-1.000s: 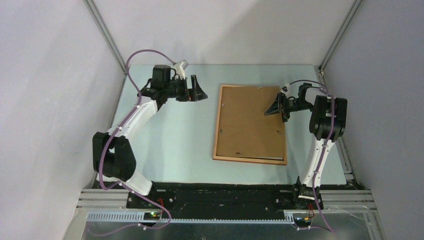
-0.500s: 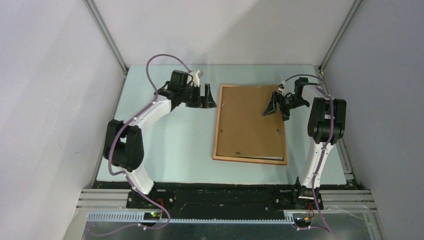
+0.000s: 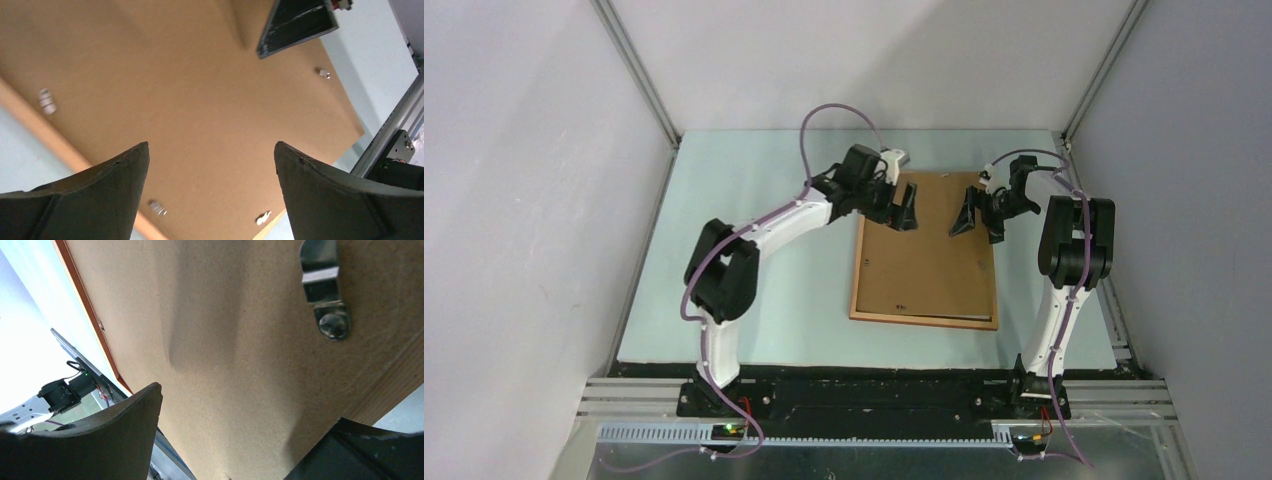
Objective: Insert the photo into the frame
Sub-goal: Place the photo frame item in the photo frame.
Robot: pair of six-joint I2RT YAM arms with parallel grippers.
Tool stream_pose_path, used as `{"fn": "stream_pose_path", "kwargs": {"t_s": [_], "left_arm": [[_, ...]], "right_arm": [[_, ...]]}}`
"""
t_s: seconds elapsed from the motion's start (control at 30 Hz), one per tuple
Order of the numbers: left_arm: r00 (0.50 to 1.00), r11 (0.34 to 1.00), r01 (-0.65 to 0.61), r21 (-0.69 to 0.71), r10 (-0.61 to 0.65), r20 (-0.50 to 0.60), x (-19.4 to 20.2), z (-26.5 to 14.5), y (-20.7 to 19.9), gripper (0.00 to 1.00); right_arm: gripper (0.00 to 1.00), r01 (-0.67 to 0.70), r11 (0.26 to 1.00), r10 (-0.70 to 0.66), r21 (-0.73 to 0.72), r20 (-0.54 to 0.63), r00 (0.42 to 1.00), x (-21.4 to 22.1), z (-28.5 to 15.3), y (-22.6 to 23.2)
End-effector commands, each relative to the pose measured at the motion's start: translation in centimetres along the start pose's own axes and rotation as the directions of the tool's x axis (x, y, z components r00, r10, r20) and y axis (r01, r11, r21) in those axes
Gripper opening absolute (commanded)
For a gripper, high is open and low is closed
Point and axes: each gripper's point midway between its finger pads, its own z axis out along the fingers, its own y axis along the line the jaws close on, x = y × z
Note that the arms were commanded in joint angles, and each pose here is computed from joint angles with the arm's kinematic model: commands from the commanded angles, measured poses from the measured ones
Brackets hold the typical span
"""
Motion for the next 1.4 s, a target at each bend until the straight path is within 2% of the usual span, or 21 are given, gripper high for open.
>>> {"fn": "stream_pose_path", "kwargs": {"t_s": [0.0,0.17,0.5,0.77,1.37], "left_arm": [[0.999,0.996,-0.04,0.08,0.04,-0.001,-0.5,2.8,-3.9,0.98],[0.999,0.988,-0.013,0.151,0.021,-0.046,0.5,5.2,-6.3,0.98],[0.991,0.983,0.046,0.176,-0.023,-0.129,3.4,8.2,-6.8,0.98],[0.987,0.987,0.053,0.153,-0.028,-0.161,4.9,8.7,-5.8,0.98],[0.985,0.991,0.051,0.12,-0.03,-0.168,5.6,8.4,-4.5,0.98]], "right_arm": [[0.79,0.036,0.999,-0.037,0.009,0.042,0.998,-0.8,-0.8,1.0],[0.8,0.034,0.999,-0.034,0.002,0.043,0.999,-0.8,-0.7,1.1],[0.8,0.034,0.999,-0.033,-0.006,0.045,0.998,-0.8,-0.7,1.3],[0.8,0.037,0.999,-0.037,-0.001,0.049,0.998,-0.5,-1.2,1.3],[0.79,0.048,0.998,-0.051,0.042,0.073,0.996,-0.9,-3.1,0.9]]}}
